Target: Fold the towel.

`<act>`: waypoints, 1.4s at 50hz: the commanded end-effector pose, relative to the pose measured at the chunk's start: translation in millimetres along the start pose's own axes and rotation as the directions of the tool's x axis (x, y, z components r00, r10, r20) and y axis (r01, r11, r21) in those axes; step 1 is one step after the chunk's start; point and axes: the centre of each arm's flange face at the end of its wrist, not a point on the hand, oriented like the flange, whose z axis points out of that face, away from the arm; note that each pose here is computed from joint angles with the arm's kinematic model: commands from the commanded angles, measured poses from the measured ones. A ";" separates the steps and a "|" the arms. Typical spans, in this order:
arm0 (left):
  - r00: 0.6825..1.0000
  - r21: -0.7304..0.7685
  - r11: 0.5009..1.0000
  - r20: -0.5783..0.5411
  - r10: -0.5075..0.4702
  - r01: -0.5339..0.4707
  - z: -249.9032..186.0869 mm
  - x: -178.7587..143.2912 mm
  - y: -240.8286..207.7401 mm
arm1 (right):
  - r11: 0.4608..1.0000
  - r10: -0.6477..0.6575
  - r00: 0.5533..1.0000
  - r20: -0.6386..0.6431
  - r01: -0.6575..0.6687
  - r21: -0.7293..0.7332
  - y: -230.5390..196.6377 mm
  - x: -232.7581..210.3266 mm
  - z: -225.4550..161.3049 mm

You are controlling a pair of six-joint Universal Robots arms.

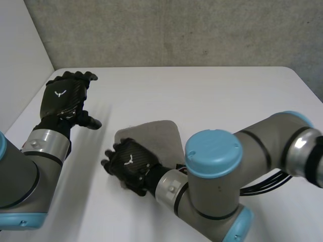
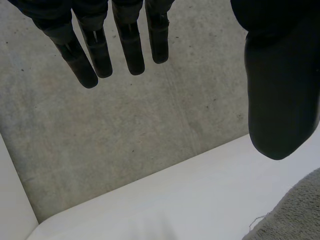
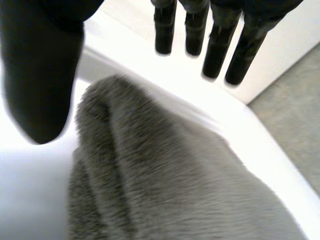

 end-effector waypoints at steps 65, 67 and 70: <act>0.985 -0.122 0.980 -0.059 -0.164 0.156 5.0 34.2 -122.5 | 0.909 0.410 0.553 -0.726 -0.318 0.271 -58.8 226.5 -136.1; 0.985 -0.122 0.980 -0.058 -0.164 0.156 4.6 34.0 -122.9 | 0.909 0.407 0.542 -0.736 -0.319 0.268 -57.5 227.6 -136.9; 0.985 -0.123 0.980 -0.056 -0.162 0.154 4.1 33.7 -122.8 | 0.909 0.403 0.515 -0.756 -0.321 0.266 -55.1 230.0 -138.4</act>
